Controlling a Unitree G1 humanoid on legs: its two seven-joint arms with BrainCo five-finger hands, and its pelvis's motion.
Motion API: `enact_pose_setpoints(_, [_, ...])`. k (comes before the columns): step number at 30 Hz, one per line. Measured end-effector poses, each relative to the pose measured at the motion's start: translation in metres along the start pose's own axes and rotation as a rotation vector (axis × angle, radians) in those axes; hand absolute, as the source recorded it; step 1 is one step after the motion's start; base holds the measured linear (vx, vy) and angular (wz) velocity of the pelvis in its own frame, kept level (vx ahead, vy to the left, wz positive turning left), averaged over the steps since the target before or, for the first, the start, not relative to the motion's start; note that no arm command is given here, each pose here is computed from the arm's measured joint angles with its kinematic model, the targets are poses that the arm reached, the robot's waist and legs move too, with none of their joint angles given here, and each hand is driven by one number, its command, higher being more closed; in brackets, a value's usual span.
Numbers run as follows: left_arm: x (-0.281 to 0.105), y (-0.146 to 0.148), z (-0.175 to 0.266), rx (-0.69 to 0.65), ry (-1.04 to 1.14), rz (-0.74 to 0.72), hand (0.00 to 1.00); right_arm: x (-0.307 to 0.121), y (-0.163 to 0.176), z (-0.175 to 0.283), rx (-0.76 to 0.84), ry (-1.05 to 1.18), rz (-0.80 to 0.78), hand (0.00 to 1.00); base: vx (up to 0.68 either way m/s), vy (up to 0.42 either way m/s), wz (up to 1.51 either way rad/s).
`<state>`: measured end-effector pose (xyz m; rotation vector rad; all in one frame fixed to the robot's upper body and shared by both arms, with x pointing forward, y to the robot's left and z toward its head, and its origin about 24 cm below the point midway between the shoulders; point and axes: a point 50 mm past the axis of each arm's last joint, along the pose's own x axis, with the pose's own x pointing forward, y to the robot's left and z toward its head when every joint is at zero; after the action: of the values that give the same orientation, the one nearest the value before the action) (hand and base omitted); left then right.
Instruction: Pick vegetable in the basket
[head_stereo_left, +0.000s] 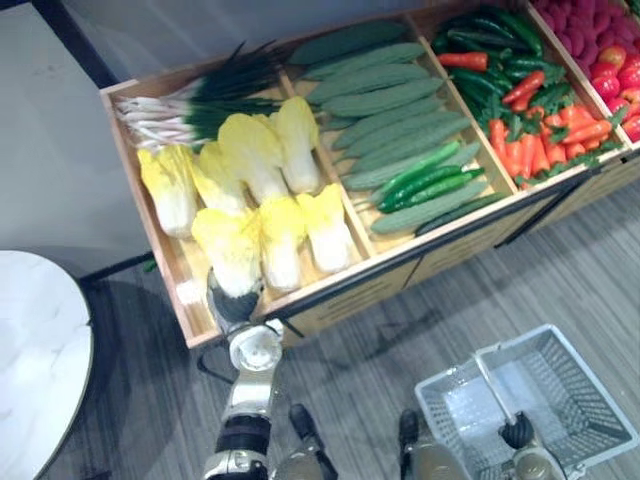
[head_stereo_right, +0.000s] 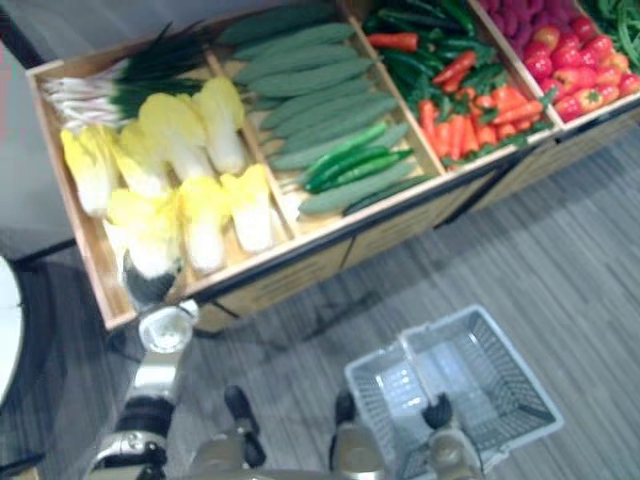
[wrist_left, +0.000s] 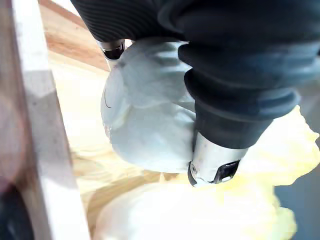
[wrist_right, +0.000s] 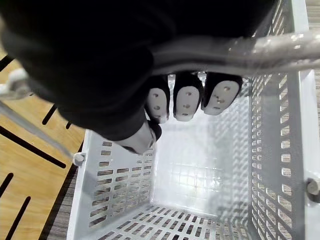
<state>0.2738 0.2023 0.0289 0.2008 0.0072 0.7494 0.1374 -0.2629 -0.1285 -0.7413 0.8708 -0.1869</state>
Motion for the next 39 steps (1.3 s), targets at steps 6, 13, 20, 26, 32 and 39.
enact_pose_setpoints(6, [-0.008, 0.001, 0.01, -0.045, -0.044, -0.029, 1.0, -0.003, -0.001, -0.01, 0.018, 0.05, -0.008, 1.0, -0.02, 0.015, 0.12])
enact_pose_setpoints(13, [-0.009, 0.011, 0.048, -0.124, -0.2, 0.01, 1.0, -0.007, 0.002, -0.022, 0.022, 0.087, 0.014, 1.0, 0.05, 0.013, 0.06])
enact_pose_setpoints(20, [-0.041, -0.018, 0.09, -0.12, -0.491, -0.272, 1.0, -0.005, -0.016, -0.02, -0.051, 0.023, 0.006, 1.0, 0.05, -0.002, -0.2])
enact_pose_setpoints(26, [-0.064, -0.038, 0.088, -0.035, -0.624, -0.638, 1.0, 0.004, -0.08, 0.031, -0.152, -0.296, -0.016, 1.0, -0.03, -0.003, -0.81])
enact_pose_setpoints(32, [-0.098, -0.058, 0.088, -0.043, -0.674, -1.006, 1.0, 0.005, -0.1, 0.061, -0.304, -0.425, 0.077, 1.0, -0.05, -0.006, -0.65])
enact_pose_setpoints(39, [-0.141, -0.072, 0.094, -0.058, -0.751, -1.432, 1.0, -0.005, -0.113, 0.088, -0.359, -0.542, 0.105, 1.0, -0.03, 0.01, -0.69])
